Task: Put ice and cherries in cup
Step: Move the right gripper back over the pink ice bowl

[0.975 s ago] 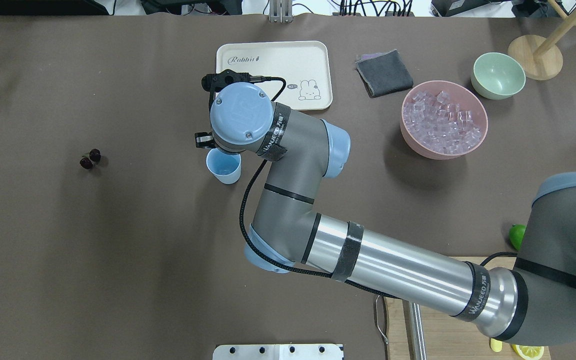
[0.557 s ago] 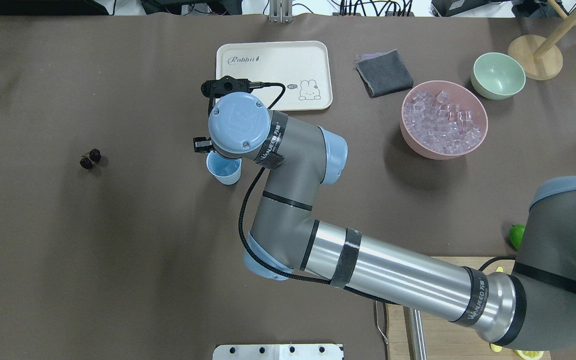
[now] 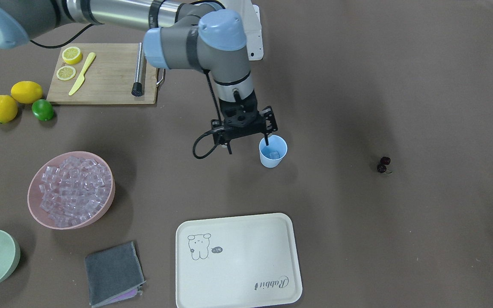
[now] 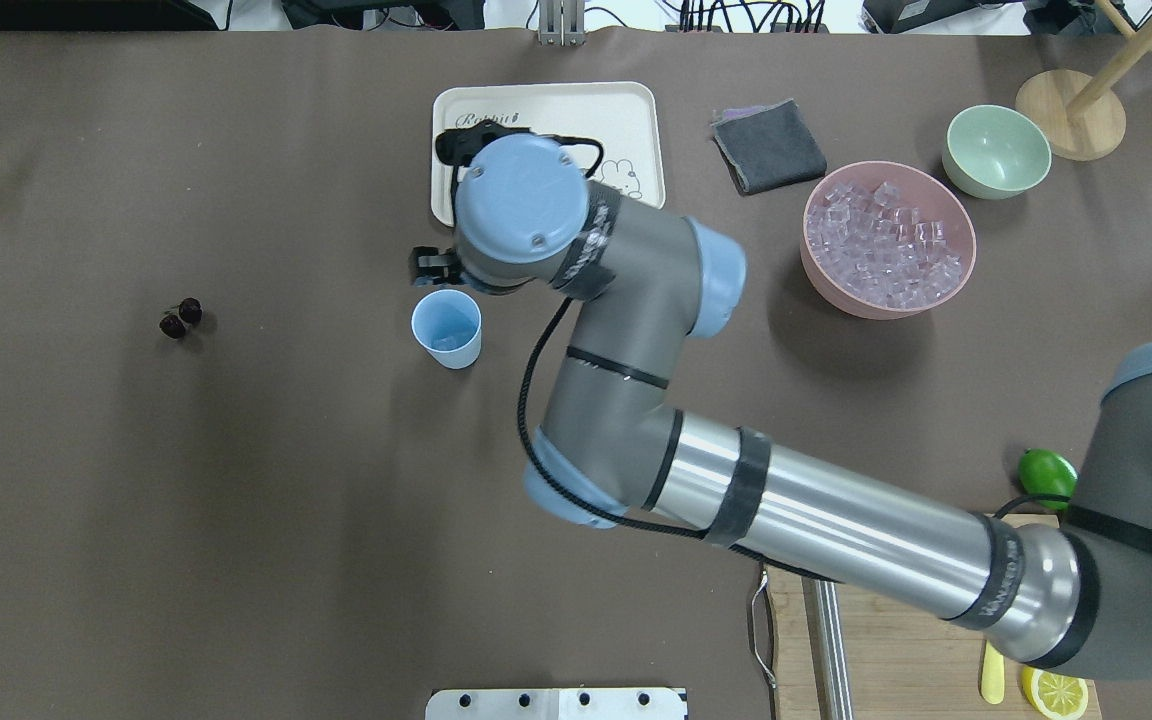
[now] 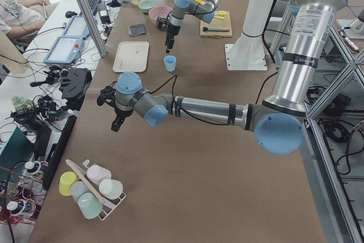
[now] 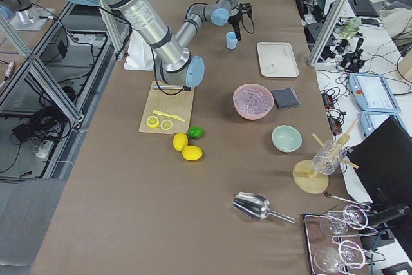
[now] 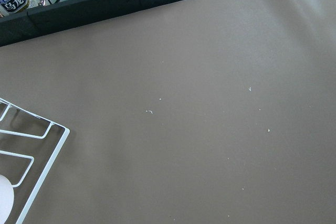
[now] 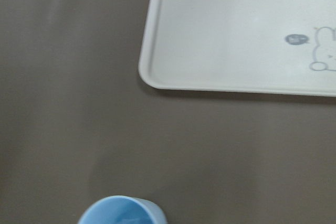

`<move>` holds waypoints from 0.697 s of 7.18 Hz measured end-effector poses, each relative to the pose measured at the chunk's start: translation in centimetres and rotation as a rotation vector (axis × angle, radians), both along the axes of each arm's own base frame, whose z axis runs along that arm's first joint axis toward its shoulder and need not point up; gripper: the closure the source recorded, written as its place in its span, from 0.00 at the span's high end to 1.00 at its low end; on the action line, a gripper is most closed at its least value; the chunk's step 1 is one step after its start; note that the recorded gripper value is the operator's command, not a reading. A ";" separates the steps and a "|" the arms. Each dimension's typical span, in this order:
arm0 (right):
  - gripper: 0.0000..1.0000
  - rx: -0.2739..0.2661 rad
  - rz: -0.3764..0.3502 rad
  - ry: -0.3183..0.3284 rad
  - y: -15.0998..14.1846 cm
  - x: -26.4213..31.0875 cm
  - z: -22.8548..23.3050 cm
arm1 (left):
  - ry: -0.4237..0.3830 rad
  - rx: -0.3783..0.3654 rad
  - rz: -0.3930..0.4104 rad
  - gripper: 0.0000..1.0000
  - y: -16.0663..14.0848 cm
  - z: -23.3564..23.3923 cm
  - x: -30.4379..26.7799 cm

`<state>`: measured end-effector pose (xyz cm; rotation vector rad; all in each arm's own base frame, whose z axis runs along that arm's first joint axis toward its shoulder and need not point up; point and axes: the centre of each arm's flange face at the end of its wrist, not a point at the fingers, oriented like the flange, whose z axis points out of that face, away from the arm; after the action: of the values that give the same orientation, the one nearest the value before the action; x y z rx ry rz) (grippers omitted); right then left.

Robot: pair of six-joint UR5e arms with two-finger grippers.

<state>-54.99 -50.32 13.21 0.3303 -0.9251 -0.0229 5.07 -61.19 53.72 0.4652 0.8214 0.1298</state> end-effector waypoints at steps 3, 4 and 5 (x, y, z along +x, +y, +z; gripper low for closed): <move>0.99 0.004 -0.113 0.091 -4.7 14.0 13.6 | 0.000 -0.002 -0.001 0.98 0.1 0.1 0.0; 0.99 0.018 -0.123 0.110 -5.8 16.9 15.8 | 0.002 0.001 -0.002 0.98 0.1 -0.1 0.0; 0.99 0.041 -0.114 0.116 -6.9 18.9 15.8 | 0.004 0.009 -0.003 0.98 0.0 -0.7 0.0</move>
<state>-36.09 -57.22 29.03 0.3107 -0.8281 -0.1649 5.07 -61.18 53.03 0.4753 0.8243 0.1303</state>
